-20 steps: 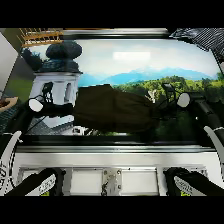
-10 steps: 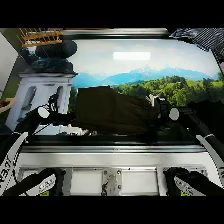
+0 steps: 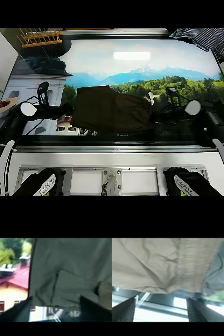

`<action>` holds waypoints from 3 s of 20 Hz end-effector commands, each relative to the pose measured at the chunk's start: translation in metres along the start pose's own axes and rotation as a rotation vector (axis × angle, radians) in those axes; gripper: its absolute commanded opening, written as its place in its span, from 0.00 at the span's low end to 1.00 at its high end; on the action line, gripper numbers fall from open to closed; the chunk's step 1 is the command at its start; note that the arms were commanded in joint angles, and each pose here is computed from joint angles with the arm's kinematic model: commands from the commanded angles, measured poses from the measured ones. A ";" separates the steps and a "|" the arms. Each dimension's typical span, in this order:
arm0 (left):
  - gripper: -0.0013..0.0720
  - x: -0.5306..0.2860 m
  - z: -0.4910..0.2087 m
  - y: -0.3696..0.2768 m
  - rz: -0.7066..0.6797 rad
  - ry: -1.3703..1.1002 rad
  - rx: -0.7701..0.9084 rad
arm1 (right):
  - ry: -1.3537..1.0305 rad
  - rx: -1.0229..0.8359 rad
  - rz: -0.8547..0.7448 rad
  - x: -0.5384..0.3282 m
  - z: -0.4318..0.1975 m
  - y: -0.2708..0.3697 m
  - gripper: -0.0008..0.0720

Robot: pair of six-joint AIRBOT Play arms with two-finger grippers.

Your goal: Fold the clothes and pants, and hang the long-sleeved shirts on hangers.

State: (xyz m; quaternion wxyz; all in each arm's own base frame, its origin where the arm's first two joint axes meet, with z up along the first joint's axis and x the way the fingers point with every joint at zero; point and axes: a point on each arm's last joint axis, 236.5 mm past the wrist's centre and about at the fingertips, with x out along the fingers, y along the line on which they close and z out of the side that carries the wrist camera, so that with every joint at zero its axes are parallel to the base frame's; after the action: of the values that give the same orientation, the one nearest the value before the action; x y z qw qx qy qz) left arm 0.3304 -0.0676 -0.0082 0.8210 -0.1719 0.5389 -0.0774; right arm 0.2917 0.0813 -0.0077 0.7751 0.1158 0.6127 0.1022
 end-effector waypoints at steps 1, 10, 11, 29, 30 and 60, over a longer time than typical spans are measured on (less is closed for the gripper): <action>0.41 -0.032 0.007 -0.020 -0.034 -0.052 0.043 | -0.074 0.089 -0.008 -0.034 0.012 -0.039 0.92; 0.02 -0.001 -0.025 -0.084 -0.113 0.035 0.166 | -0.028 0.499 0.337 0.046 0.022 -0.116 0.92; 0.02 0.007 -0.028 -0.091 -0.117 0.045 0.146 | -0.003 0.518 0.379 0.058 0.020 -0.111 0.92; 0.02 0.047 -0.050 -0.124 -0.137 0.094 0.151 | 0.068 0.434 0.401 0.103 0.034 -0.034 0.04; 0.02 0.047 -0.049 -0.124 -0.138 0.091 0.150 | 0.097 0.405 0.345 0.095 0.030 -0.046 0.03; 0.02 0.197 -0.070 -0.318 -0.320 0.340 0.356 | 0.076 -0.201 -0.093 -0.089 0.066 0.072 0.03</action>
State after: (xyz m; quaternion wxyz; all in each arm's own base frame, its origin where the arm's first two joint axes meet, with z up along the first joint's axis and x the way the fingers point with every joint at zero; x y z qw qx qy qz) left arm 0.3482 -0.4589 -0.1010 0.6999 -0.1095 0.6220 -0.3334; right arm 0.3356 0.1149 0.1102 0.7622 0.0087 0.6346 0.1277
